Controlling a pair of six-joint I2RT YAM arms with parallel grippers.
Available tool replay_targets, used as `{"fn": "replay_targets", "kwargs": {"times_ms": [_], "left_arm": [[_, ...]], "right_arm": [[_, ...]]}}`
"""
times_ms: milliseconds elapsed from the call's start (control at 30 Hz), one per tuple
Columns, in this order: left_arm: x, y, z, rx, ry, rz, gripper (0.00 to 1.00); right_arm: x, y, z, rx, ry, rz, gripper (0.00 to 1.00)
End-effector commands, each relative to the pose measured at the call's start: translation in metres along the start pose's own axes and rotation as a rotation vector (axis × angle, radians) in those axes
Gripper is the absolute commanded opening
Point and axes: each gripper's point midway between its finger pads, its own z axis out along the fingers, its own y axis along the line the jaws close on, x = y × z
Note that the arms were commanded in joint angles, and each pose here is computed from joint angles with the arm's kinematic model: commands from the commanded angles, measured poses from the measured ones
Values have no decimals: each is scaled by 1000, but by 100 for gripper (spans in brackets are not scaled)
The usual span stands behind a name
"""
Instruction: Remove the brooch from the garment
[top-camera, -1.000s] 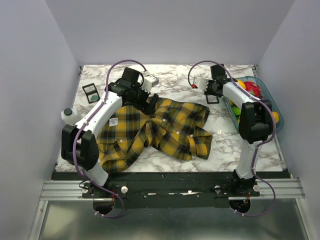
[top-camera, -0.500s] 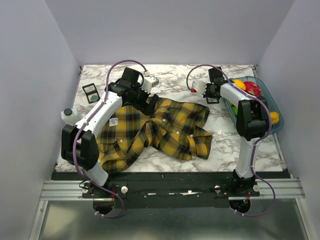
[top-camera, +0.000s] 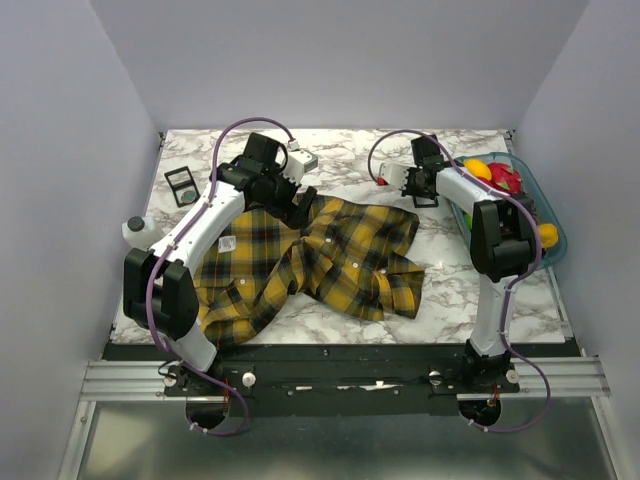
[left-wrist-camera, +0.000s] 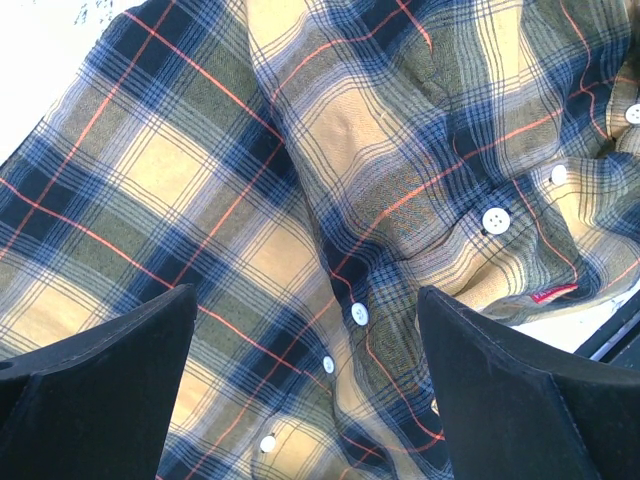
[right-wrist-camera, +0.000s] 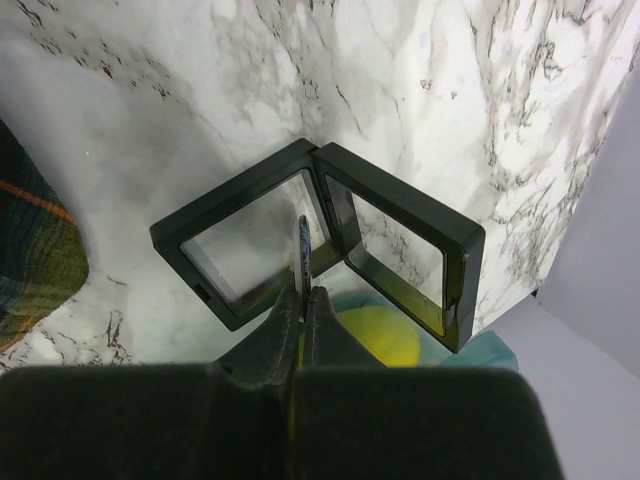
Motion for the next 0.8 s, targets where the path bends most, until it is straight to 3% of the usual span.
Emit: {"fn": "replay_targets", "kwargs": {"times_ms": [0,767], "left_arm": [[-5,2,-3,-10,-1,13,99],[-9,0,-4,5,-12,13,99]], "right_arm": [[0,17,13,-33,22,-1,6],[0,-7,-1,50,34,-21,4]]}}
